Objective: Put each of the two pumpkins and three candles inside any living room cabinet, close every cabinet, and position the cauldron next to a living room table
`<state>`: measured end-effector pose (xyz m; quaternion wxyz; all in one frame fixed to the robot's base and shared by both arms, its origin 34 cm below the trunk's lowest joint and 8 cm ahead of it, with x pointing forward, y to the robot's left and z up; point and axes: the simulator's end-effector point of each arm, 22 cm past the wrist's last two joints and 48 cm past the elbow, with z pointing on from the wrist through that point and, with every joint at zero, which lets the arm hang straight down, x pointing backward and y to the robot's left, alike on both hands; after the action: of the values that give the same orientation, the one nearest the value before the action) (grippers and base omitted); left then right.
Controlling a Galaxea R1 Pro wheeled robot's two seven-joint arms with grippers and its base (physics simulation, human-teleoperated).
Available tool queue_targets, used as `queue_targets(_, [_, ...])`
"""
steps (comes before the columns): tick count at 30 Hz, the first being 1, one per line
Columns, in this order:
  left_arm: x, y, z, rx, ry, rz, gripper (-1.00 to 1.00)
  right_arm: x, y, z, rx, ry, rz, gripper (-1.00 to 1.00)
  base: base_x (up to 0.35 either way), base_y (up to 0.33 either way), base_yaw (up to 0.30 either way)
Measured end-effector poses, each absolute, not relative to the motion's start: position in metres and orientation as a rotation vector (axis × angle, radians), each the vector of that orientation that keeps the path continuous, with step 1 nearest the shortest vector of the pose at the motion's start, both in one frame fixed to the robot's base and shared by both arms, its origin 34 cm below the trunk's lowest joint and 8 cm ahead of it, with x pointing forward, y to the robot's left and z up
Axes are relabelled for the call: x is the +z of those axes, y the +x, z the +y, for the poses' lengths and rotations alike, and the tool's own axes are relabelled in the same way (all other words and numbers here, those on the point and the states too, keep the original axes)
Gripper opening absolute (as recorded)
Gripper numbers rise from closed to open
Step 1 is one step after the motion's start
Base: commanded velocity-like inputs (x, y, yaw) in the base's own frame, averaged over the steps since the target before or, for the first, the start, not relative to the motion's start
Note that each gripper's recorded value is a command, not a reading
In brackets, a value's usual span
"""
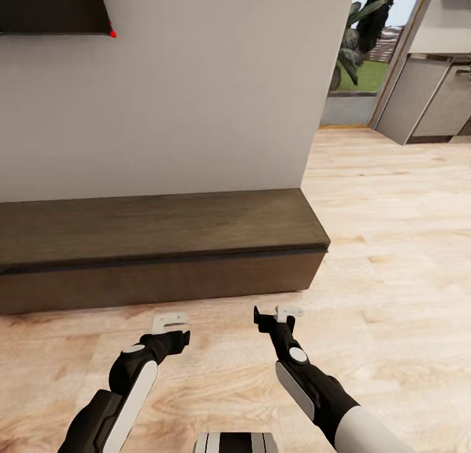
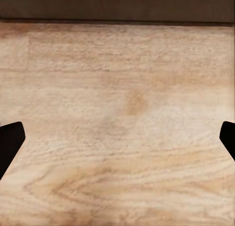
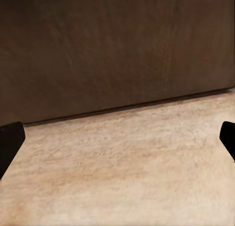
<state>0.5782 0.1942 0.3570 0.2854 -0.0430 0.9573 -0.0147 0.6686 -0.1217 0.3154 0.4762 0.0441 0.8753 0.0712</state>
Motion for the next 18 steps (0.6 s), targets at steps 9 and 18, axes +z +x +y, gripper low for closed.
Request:
queue_targets(9, [0.369,0.572,0.185,-0.062,-0.080,2.598,1.00,0.310,0.655,-0.119,0.160,0.055,2.260,1.00,-0.002,0.000,0.000])
queue_targets(18, [0.381,0.567,0.174,-0.124,-0.076,2.618,1.00,0.323,0.654,-0.115,0.157,0.015,2.287,1.00,-0.072,0.020,0.000])
